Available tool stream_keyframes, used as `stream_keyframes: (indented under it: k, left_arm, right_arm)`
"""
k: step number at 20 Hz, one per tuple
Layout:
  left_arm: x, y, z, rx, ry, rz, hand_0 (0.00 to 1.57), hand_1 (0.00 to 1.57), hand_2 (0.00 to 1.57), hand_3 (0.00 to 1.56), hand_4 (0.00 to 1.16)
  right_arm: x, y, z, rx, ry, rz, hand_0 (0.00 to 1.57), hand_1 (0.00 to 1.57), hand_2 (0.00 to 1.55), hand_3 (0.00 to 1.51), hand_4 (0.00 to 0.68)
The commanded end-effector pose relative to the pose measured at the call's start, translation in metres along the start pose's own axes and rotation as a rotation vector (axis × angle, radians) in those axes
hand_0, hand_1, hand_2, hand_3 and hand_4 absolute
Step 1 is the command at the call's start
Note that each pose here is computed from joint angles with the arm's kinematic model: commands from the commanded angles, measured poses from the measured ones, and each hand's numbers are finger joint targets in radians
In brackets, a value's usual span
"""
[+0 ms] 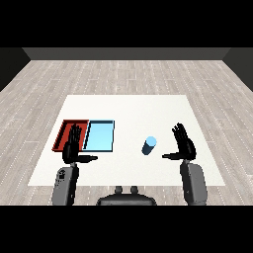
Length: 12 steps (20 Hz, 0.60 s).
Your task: Pick the blue can and put it in the blue box
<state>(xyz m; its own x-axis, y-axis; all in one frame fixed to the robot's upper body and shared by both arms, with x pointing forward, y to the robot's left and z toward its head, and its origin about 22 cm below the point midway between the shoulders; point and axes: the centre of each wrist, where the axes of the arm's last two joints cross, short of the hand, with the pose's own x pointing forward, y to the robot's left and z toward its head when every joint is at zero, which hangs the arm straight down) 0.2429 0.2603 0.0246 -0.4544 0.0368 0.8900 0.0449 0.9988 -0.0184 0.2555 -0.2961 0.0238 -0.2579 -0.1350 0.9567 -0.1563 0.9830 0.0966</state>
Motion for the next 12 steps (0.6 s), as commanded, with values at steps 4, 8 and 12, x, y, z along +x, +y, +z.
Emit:
stream_keyframes:
  k: [4,8,12]
  left_arm:
    - [0.006,0.017,-0.0210,-0.001,-0.031,-0.001,0.00,0.00,0.00,0.00,0.00]
    - [0.004,-0.002,-0.0123,0.007,0.001,0.023,0.00,0.00,0.00,0.00,0.00]
    - [0.016,-0.002,0.0160,0.011,-0.008,0.009,0.00,0.00,0.00,0.00,0.00]
  right_arm:
    - [-0.015,0.023,-0.008,0.002,0.011,-0.039,0.00,0.00,0.00,0.00,0.000]
    - [-0.004,0.021,-0.003,-0.018,0.047,-0.080,0.00,0.00,0.00,0.00,0.000]
    - [-0.044,0.049,-0.021,-0.017,0.051,-0.123,0.00,0.00,0.00,0.00,0.000]
